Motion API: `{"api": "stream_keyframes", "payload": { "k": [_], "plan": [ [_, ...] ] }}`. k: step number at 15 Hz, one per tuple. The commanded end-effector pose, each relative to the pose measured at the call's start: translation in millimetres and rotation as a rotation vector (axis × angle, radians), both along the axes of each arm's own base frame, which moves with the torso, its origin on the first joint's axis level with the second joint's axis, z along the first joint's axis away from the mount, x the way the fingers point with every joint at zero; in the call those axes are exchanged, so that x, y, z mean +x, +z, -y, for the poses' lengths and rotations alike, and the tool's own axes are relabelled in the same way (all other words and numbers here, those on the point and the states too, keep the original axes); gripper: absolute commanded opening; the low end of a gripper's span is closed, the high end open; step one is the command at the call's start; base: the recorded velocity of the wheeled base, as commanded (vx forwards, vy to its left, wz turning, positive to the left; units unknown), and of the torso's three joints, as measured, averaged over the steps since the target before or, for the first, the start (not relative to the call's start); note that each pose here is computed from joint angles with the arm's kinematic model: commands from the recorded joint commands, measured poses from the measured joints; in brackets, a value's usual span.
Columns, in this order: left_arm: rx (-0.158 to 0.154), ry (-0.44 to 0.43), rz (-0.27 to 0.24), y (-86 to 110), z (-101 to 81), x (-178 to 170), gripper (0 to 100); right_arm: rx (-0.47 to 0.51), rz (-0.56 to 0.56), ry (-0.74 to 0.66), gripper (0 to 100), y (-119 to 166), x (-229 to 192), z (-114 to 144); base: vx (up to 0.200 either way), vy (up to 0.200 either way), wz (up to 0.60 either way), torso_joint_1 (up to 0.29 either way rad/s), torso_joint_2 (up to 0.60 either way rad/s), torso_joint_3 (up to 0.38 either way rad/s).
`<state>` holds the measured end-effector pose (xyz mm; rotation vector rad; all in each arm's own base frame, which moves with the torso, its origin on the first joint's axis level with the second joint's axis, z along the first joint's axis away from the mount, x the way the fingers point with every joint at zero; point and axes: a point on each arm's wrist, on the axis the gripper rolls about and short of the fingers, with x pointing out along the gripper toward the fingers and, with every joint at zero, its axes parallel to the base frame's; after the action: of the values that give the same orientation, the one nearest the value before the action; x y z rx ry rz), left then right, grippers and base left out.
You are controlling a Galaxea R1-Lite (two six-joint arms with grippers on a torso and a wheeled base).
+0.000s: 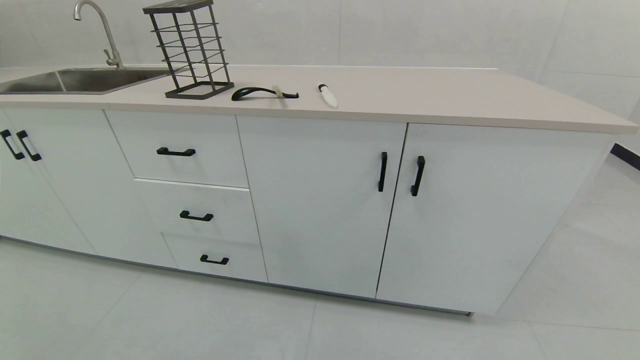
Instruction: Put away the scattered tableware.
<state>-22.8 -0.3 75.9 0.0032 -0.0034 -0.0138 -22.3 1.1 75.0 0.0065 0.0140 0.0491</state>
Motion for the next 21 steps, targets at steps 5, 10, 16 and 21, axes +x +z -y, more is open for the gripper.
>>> {"api": "stream_keyframes", "payload": {
  "k": [5, 10, 16, 21],
  "plan": [
    [0.0, 0.0, 0.001, 0.1, 0.0, 0.0, 100, 0.0, -0.003, -0.002, 0, 0.1, 0.2, 0.0, 0.16, 0.2, 0.0, 0.001, 0.0, 0.003],
    [0.0, 0.0, 0.001, 0.1, 0.0, 0.0, 100, 0.002, -0.003, 0.0, 0, 0.1, 0.2, -0.1, 0.2, 0.2, 0.0, 0.001, 0.0, 0.002],
    [0.0, 0.0, 0.001, 0.1, 0.0, 0.0, 100, 0.001, -0.003, -0.002, 0, 0.1, 0.2, 0.0, 0.0, 0.2, 0.0, 0.005, 0.0, 0.002],
    [0.0, 0.0, 0.001, 0.1, 0.0, 0.0, 100, 0.0, -0.002, -0.002, 0, 0.5, 0.1, 0.0, 0.0, 0.0, 0.0, 0.0, 0.0, 0.0]
  ]
}}
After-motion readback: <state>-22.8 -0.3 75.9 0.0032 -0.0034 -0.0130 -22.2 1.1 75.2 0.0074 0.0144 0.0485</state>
